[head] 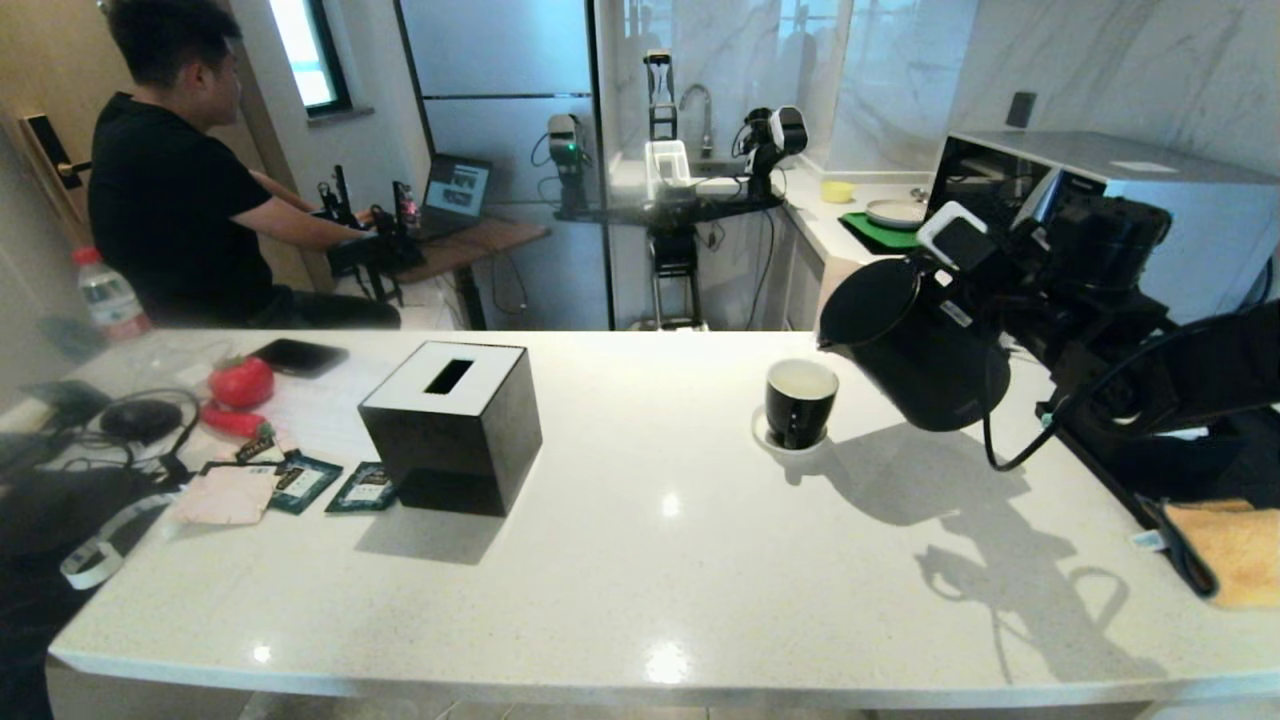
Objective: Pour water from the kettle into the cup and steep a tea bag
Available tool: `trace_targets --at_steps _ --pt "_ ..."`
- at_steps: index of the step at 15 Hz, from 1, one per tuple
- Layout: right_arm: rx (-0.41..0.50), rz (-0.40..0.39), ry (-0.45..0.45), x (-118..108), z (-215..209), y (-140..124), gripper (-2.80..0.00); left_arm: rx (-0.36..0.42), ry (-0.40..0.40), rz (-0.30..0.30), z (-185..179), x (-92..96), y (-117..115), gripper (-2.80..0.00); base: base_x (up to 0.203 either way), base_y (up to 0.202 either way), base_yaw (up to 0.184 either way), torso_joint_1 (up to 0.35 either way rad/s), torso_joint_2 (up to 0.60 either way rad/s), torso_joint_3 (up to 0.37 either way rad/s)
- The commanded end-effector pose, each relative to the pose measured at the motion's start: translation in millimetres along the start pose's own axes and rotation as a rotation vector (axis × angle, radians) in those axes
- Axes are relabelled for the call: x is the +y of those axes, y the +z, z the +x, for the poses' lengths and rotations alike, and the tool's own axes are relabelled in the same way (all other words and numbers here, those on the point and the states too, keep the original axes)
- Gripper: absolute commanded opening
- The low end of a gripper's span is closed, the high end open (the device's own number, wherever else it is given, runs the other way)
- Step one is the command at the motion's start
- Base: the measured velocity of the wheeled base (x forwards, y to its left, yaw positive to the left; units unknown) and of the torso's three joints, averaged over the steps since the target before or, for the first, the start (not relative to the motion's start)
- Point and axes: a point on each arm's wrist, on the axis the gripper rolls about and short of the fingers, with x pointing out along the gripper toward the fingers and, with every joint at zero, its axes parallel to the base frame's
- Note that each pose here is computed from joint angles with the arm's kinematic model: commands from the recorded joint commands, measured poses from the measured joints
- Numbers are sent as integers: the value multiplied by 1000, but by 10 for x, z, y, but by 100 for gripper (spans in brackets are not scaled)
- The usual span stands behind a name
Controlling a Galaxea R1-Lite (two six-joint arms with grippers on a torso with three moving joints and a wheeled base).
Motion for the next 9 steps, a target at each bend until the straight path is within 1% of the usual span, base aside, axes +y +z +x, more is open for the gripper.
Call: trace_targets --at_steps 1,7,9 --pt "-1 24 -13 -65 -45 15 -280 1 0 -1 1 0 0 -280 0 0 0 0 0 0" --pt "20 145 -3 -120 -151 -16 -280 1 0 -1 1 0 0 -280 0 0 0 0 0 0" --pt "32 175 2 -141 -156 -39 -280 1 0 -1 1 0 0 -280 0 0 0 0 0 0"
